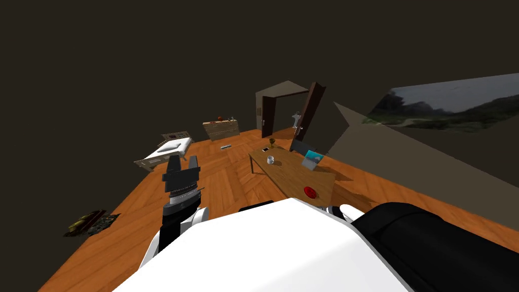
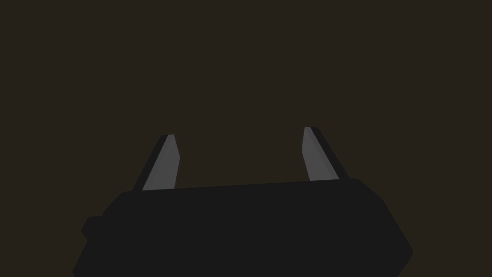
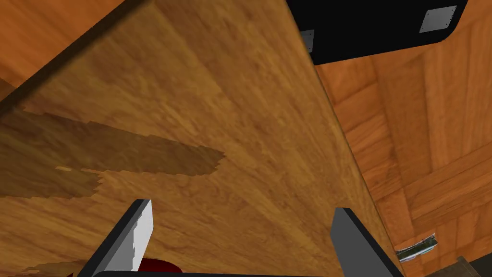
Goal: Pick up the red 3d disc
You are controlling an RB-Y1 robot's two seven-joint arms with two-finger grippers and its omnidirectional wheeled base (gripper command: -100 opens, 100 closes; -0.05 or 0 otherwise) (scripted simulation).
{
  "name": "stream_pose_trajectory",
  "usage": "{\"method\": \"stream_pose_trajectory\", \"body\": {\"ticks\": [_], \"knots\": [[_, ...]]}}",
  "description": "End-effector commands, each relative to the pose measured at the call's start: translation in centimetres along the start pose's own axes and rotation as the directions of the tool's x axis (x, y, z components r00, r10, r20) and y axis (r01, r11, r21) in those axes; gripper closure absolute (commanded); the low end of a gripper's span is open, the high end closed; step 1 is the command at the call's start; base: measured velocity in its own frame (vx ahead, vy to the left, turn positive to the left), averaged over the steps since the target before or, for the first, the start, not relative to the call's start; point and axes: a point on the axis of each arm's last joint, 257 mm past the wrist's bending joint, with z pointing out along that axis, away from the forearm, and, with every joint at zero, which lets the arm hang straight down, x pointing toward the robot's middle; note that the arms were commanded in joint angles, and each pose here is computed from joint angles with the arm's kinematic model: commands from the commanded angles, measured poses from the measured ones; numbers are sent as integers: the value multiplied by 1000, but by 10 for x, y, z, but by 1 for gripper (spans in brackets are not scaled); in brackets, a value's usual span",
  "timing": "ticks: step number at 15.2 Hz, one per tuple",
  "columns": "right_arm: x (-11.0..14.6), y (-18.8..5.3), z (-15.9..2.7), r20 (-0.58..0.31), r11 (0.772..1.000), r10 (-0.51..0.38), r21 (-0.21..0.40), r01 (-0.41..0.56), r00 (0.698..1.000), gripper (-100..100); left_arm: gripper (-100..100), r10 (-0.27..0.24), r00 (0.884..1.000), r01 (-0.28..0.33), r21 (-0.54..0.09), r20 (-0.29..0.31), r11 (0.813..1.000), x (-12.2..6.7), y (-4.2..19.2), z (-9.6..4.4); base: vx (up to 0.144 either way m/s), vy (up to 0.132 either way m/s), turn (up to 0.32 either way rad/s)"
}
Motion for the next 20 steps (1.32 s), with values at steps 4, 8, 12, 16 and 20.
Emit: {"method": "stream_pose_trajectory", "body": {"ticks": [4, 8, 12, 16, 20], "knots": [[52, -60, -28, -146, 991, -10, 129, 30, 989, -100, 0, 0, 1000, 0, 0, 0, 1000, 0, 0, 0, 38, -52, 428], [80, -85, -42, -218, 983, -1, 181, 42, 976, -100, 0, 0, 1000, 0, 0, 0, 1000, 0, 0, 0, 33, -38, 263], [100, -100, -51, -270, 976, 8, 213, 51, 963, -100, 0, 0, 1000, 0, 0, 0, 1000, 0, 0, 0, 35, -41, 247], [115, -96, -40, -266, 975, 19, 219, 42, 964, -100, 0, 0, 1000, 0, 0, 0, 1000, 0, 0, 0, 20, -38, 120], [118, -93, -37, -263, 975, 21, 220, 39, 964, 100, 0, 0, 1000, 0, 0, 0, 1000, 0, 0, 0, -6, -34, 40]]}}
